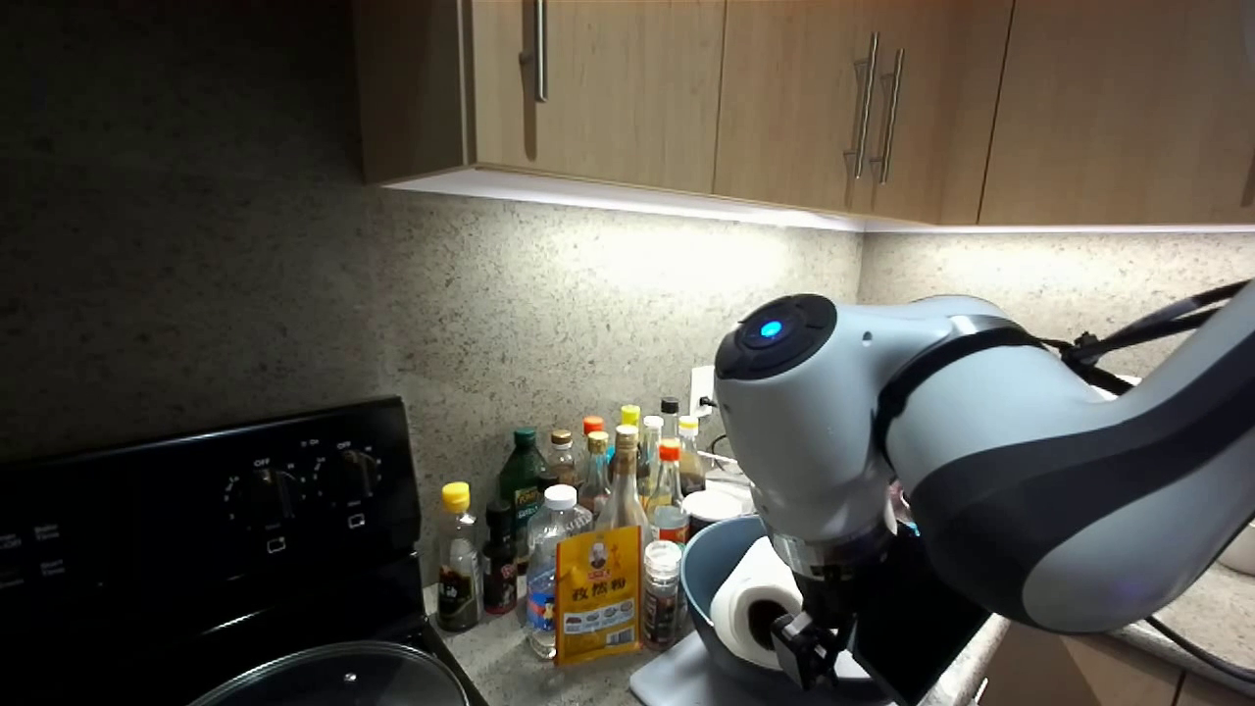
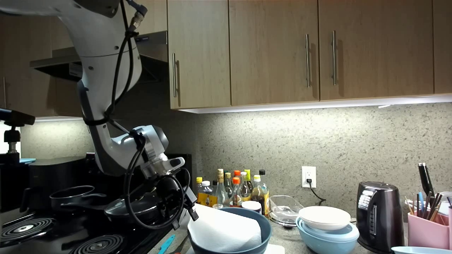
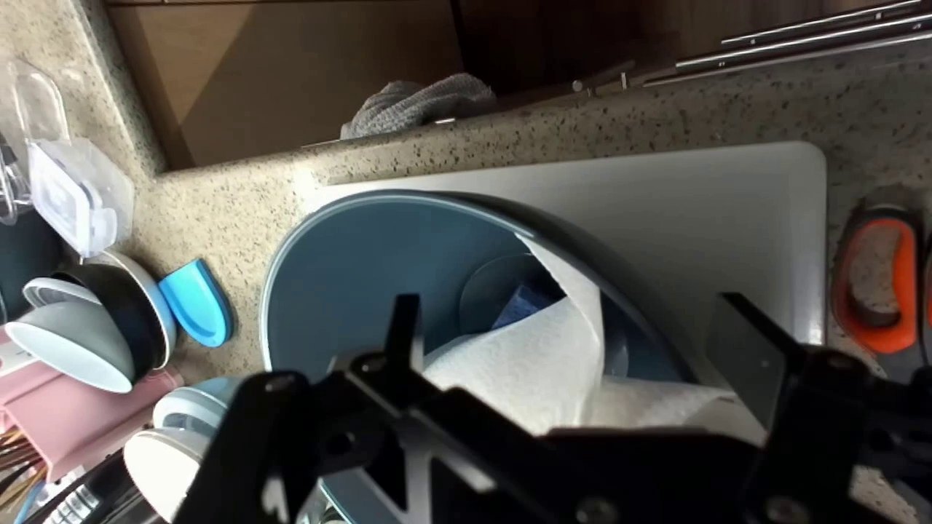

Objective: Pick up the kitchen paper from the bowl and put it on the counter

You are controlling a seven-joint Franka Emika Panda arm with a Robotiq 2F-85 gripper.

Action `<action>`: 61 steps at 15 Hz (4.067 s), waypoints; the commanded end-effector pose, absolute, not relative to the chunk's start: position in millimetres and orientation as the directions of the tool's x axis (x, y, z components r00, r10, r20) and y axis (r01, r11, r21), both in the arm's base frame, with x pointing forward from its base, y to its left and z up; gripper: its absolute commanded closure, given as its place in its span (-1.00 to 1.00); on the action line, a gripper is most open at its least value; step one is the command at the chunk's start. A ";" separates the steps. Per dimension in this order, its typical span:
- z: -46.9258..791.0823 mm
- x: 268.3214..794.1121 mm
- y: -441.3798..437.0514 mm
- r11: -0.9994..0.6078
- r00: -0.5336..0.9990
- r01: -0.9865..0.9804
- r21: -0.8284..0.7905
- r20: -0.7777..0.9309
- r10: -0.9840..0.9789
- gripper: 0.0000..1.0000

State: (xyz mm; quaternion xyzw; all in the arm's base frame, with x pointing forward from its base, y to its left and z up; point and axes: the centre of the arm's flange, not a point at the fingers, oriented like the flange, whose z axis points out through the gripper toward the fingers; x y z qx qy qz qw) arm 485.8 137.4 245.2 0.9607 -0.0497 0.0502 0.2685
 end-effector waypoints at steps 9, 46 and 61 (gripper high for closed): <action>258.5 505.1 128.5 -0.838 0.985 -0.126 0.531 0.171 -0.040 -1.00; 266.3 524.7 160.7 -0.833 0.991 -0.029 0.553 0.125 0.049 -1.00; 249.7 532.8 144.6 -0.773 0.981 -0.043 0.633 0.174 0.088 -1.00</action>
